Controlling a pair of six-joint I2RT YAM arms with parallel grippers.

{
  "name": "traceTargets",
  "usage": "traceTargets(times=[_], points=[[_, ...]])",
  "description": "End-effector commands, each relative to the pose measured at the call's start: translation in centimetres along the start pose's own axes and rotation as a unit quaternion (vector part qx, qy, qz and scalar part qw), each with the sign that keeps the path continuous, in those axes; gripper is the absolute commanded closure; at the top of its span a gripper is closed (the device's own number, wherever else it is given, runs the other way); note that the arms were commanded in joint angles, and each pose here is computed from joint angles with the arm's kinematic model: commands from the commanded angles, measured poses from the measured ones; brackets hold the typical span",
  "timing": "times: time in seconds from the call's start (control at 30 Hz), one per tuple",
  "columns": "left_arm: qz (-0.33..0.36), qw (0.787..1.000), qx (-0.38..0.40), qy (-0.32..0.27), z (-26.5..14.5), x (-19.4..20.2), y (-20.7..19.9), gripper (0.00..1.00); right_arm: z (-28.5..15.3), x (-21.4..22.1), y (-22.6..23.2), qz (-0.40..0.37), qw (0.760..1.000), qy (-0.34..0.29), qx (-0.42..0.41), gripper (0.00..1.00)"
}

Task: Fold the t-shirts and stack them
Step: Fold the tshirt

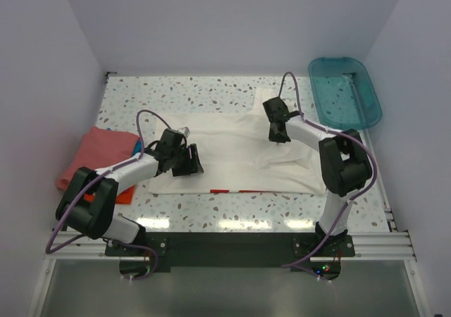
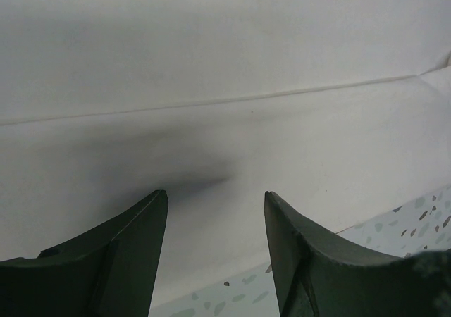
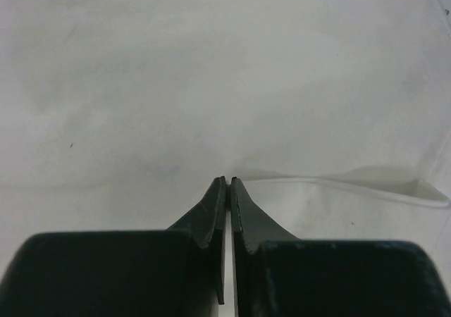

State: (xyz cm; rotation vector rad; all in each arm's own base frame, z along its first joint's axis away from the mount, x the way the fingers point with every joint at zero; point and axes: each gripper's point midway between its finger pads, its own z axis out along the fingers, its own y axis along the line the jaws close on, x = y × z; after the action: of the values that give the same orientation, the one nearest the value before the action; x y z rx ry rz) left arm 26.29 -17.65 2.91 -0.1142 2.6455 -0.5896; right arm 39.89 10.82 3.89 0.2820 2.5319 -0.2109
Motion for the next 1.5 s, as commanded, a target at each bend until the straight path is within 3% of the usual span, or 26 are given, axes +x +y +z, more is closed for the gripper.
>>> traceTargets(times=[0.0,0.47,0.97,1.1,1.27,1.47], points=[[0.009,1.000,0.006,-0.008,0.2,-0.3,-0.3,0.38,-2.2,-4.3,1.3,0.003,0.997,-0.074,-0.019,1.00],[0.007,1.000,0.001,-0.008,0.2,-0.2,0.0,0.38,-3.2,-5.8,5.2,-0.060,0.989,-0.131,-0.045,1.00],[0.003,1.000,-0.009,-0.008,0.3,0.1,0.5,0.38,-3.5,-3.8,7.9,-0.127,0.977,-0.159,-0.058,0.99],[0.000,1.000,-0.010,-0.008,0.3,0.1,0.6,0.38,-2.7,-3.4,7.7,-0.131,0.980,-0.144,-0.035,0.80],[0.000,0.999,-0.016,-0.037,-0.8,-2.7,-0.6,0.36,-3.8,-5.8,8.0,-0.123,0.980,-0.149,-0.039,0.40],[-0.058,0.987,-0.059,-0.141,-3.8,-13.7,-1.9,0.30,-4.0,-14.1,7.2,-0.037,0.984,-0.148,-0.088,0.36]])
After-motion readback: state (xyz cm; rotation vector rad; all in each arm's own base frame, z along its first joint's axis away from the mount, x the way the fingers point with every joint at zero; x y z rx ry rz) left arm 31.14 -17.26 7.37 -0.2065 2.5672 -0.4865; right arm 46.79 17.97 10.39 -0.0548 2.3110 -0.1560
